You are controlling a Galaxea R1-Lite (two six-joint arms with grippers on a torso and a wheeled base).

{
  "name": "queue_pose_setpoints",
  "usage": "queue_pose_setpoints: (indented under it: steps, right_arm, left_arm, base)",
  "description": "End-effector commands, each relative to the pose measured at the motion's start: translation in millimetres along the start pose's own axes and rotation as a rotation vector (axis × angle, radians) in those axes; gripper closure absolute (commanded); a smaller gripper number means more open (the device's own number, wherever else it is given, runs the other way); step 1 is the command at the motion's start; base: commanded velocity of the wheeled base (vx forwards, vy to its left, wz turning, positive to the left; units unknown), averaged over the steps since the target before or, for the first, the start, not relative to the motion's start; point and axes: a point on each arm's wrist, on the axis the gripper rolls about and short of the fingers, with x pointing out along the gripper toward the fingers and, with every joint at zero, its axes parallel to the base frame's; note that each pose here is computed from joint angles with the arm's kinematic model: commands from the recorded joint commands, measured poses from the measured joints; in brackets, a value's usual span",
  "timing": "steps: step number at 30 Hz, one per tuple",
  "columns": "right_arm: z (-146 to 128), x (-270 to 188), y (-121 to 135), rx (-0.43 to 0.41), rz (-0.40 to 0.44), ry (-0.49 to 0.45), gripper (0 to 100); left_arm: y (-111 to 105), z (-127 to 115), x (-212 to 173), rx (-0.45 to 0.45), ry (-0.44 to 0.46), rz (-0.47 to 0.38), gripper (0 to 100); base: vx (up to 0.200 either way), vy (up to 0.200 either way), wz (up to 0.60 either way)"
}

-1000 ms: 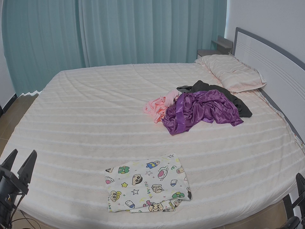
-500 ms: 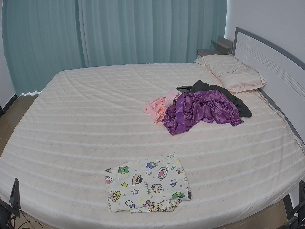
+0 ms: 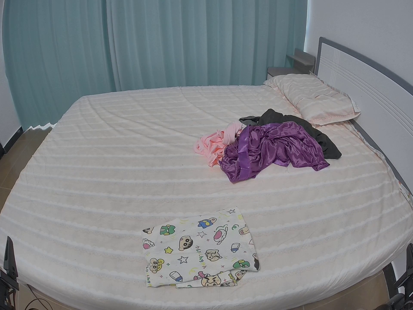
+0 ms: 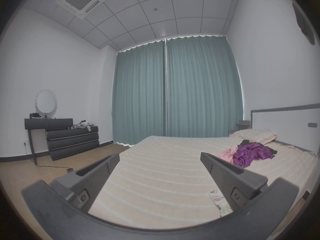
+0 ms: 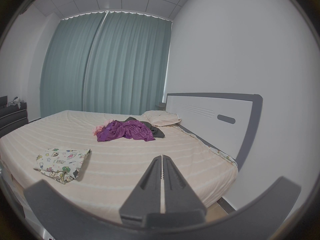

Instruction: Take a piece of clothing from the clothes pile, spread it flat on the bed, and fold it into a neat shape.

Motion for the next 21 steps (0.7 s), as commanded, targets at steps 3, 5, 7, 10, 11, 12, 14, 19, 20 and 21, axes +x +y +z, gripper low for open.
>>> queue_pose_setpoints:
  steps: [3, 5, 7, 10, 11, 12, 14, 19, 20, 21]
  right_arm:
    - [0, 0, 1, 0.000, -0.116, 0.014, 100]
    - [0, 0, 1, -0.002, -0.097, 0.010, 100]
    - [-1, 1, 3, 0.015, -0.003, 0.003, 100]
    - [-1, 1, 7, 0.090, 0.154, -0.007, 100]
    - [-1, 0, 8, 0.107, 0.189, -0.010, 100]
    - [-1, 0, 9, 0.119, 0.228, -0.011, 100]
    - [-2, 1, 9, 0.109, 0.254, -0.009, 100]
    - [-2, 1, 7, 0.085, 0.380, 0.005, 100]
    - [-2, 1, 7, 0.085, 0.387, 0.005, 100]
    - [-2, 1, 7, 0.084, 0.408, 0.000, 100]
  left_arm:
    - [-2, -25, -4, 0.047, 0.067, 0.055, 0]
    - [-2, -32, -4, 0.051, 0.076, 0.047, 0]
    - [-2, -44, -4, 0.056, 0.078, -0.004, 0]
    - [-4, -43, -4, 0.036, 0.054, -0.093, 0]
    - [-5, -43, -4, 0.033, 0.048, -0.116, 0]
    - [-6, -43, -4, 0.031, 0.047, -0.153, 0]
    - [-8, -43, -4, 0.015, 0.046, -0.238, 0]
    - [-11, -49, -4, 0.008, 0.129, -0.384, 0]
    - [-11, -48, -3, 0.010, 0.132, -0.386, 0]
    - [-11, -48, -4, 0.020, 0.126, -0.402, 0]
  base:
    - [0.000, 0.000, 0.00]
    - [0.000, 0.000, 0.00]
    - [0.000, 0.000, 0.00]
    - [0.000, 0.000, 0.00]
    - [0.000, 0.000, 0.00]
    - [0.000, 0.000, 0.00]
    - [0.000, 0.000, 0.00]
    - [0.000, 0.000, 0.00]
    - [0.000, 0.000, 0.00]
    - [0.000, 0.000, 0.00]
